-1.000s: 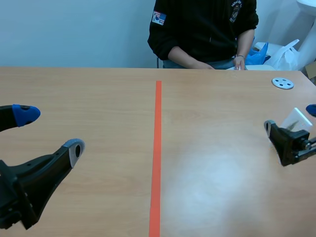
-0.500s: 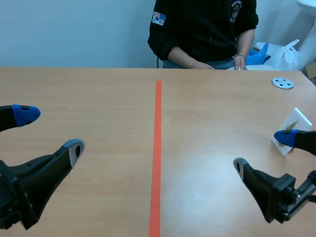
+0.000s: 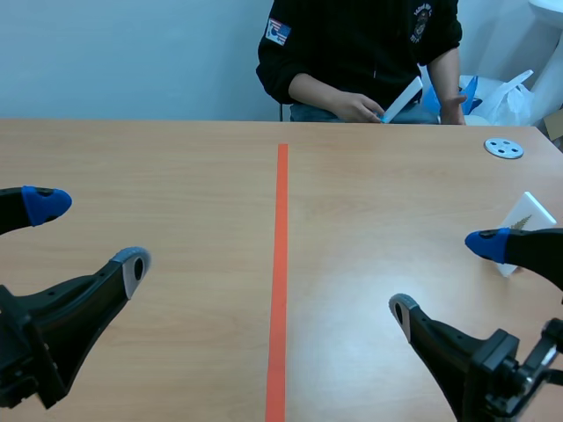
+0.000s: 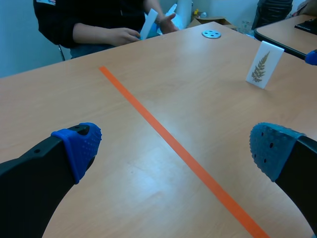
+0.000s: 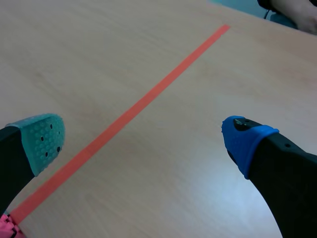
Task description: Sort the leaf by its shape. The table is split by an orange tape line. A compound leaf with several leaflets goes to the left side, a simple leaf with one blade goes to the right side. Return to the home posture when a red brick is placed on the table.
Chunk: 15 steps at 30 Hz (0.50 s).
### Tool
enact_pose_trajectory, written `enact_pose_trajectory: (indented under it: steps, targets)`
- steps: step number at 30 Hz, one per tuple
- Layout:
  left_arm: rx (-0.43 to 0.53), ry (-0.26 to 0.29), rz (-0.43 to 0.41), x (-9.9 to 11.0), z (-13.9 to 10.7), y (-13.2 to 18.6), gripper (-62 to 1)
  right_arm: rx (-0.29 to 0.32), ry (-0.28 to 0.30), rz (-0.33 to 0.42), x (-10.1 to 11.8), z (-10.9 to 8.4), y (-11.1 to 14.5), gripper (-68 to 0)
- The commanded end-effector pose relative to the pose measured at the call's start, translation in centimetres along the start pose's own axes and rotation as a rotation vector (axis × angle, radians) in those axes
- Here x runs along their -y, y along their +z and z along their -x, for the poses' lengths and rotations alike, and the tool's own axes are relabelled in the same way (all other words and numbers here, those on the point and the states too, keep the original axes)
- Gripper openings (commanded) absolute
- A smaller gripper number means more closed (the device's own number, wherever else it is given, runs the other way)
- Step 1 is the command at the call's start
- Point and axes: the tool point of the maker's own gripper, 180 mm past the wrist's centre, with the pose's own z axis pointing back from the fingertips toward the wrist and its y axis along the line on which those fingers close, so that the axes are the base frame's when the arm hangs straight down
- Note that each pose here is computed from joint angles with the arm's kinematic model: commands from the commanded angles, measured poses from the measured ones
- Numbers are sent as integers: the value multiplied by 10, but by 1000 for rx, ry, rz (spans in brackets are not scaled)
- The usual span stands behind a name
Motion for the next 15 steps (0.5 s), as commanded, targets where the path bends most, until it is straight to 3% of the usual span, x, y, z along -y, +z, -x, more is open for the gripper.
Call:
enact_pose_trajectory:
  steps: [1,7,15]
  targets:
    - [34,2,6,3,-9,-1,14,39,18,1,3,-14,-2,4]
    - [33,-1,6,3,-9,-1,14,69,35,-23,-5,-30,-6,4]
    - [32,-1,6,3,-9,-1,14,74,37,-20,-5,-32,-7,4]
